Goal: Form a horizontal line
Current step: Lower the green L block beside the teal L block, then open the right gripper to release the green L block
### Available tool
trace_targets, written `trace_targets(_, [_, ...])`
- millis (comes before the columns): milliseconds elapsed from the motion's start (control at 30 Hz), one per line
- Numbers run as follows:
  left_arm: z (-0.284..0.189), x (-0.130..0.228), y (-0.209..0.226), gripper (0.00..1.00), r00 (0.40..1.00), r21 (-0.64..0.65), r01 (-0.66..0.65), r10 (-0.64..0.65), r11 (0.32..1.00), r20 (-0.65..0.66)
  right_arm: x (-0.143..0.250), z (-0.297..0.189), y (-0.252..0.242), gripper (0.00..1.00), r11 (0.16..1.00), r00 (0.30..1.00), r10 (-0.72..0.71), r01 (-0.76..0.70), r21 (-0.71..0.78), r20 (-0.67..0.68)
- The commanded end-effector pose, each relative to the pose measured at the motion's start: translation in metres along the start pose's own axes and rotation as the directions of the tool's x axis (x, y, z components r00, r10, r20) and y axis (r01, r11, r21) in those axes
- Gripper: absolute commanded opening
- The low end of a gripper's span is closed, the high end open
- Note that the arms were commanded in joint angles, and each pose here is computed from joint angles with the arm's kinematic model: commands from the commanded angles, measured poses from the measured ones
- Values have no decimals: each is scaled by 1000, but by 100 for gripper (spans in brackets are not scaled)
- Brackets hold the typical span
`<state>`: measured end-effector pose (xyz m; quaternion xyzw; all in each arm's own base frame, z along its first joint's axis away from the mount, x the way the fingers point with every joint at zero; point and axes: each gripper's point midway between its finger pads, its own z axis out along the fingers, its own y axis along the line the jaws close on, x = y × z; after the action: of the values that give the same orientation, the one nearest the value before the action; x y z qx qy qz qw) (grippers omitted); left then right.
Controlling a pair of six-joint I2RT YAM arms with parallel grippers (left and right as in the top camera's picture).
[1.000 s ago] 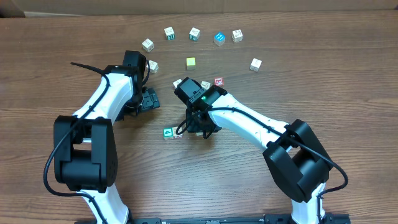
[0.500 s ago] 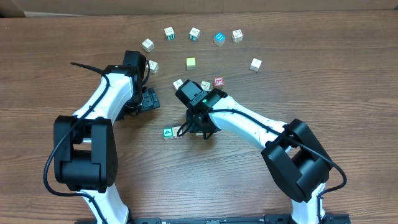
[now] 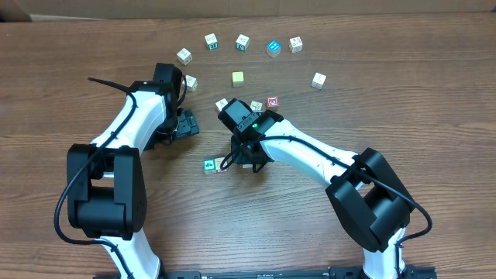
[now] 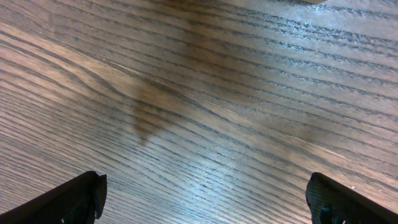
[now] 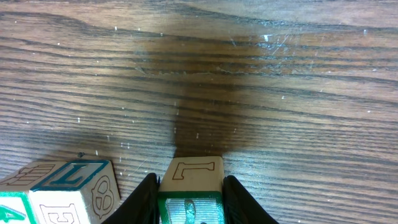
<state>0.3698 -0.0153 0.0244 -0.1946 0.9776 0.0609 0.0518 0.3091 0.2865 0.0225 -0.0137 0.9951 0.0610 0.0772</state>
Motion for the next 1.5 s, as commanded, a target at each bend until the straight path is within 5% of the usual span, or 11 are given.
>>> trace_targets(0, [4,2,2,100,1000,-17,-1,1,1000,-7,-2,-4,-1,28,1000,1000,-1,0,6,19])
trace_targets(700, [4,1,2,100,1000,-16,0,0,1000,-5,-4,-4,0,30,1000,1000,0,0,0,25])
trace_targets(1100, [4,1,2,100,1000,-16,0,0,1000,-5,-8,-4,3,51,1000,999,1,0,-14,43])
trace_targets(1467, [4,1,2,99,1000,-16,0,0,1000,-5,-24,-5,-3,56,1000,994,18,-18,6,104])
